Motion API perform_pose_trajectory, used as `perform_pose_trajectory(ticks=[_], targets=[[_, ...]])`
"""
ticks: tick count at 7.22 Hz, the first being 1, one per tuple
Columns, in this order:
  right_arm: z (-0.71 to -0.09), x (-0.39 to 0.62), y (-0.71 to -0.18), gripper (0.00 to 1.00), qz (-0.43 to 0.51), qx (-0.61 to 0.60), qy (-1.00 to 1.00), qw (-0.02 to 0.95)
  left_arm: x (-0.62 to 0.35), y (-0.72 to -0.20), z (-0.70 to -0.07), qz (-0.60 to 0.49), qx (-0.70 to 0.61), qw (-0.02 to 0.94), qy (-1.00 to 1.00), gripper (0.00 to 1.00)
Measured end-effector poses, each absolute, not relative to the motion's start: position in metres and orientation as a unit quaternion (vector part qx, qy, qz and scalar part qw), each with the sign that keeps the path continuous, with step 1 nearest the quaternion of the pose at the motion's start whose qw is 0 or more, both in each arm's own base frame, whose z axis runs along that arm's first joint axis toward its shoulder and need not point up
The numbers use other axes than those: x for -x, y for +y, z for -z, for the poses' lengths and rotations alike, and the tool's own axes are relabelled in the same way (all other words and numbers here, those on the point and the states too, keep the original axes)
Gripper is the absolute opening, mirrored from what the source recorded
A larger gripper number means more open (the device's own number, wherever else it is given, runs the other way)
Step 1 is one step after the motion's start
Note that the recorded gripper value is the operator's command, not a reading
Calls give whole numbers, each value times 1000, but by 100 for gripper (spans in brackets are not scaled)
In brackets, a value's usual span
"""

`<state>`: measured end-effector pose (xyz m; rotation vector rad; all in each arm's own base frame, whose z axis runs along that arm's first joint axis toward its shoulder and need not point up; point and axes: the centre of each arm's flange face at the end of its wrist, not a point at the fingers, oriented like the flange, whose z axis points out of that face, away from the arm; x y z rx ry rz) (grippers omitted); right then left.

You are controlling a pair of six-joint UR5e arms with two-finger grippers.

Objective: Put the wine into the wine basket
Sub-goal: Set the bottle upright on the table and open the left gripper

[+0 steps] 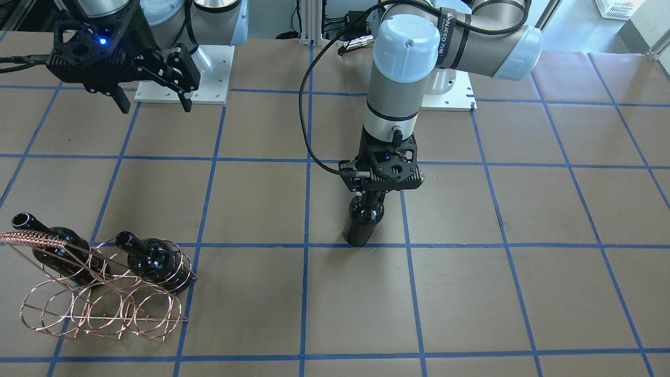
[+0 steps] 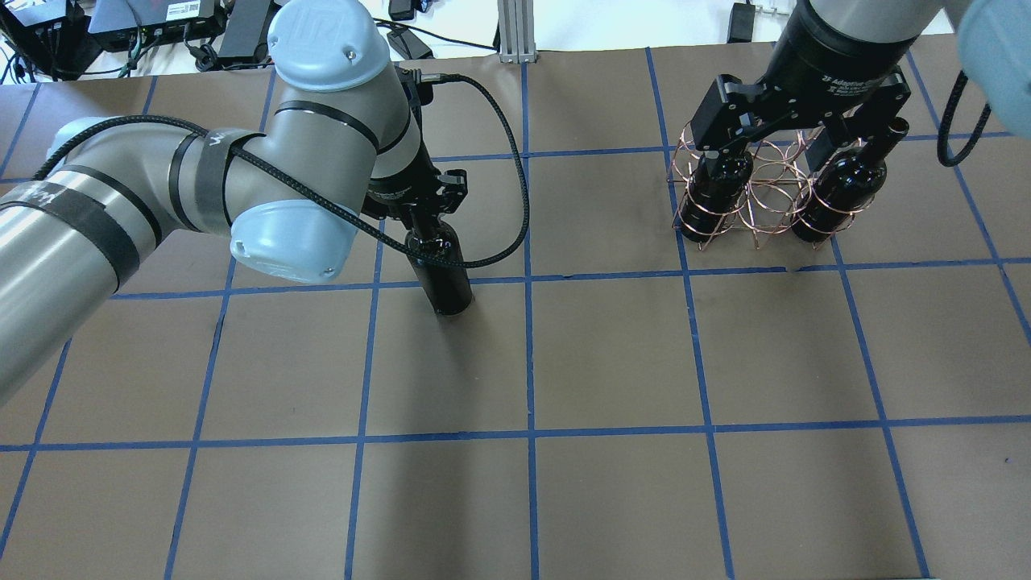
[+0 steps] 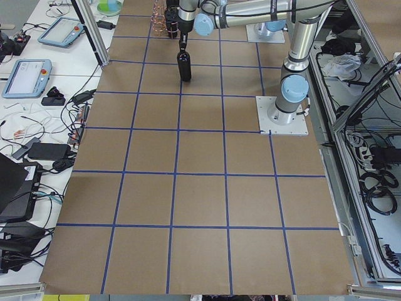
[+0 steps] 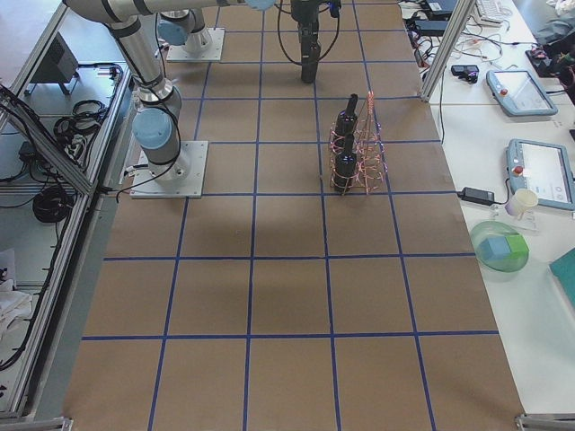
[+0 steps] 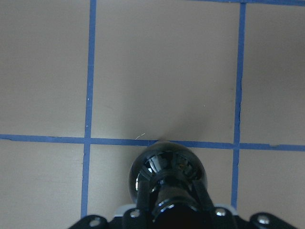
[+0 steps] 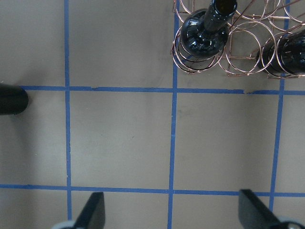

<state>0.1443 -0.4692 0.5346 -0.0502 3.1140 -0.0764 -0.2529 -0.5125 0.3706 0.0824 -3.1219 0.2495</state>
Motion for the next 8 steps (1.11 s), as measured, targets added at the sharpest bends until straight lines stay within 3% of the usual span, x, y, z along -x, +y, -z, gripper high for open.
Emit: perform_pose_trajectory(ticks=[1, 4, 8], targets=[[-537, -145, -467, 100, 26, 17, 999, 14, 253, -513, -370, -79, -27, 5, -996, 100], [-537, -145, -466, 100, 25, 17, 999, 14, 265, -503, -385, -71, -17, 18, -997, 100], [-536, -145, -466, 100, 24, 18, 999, 14, 242, -512, -451, -38, -3, 7, -999, 100]])
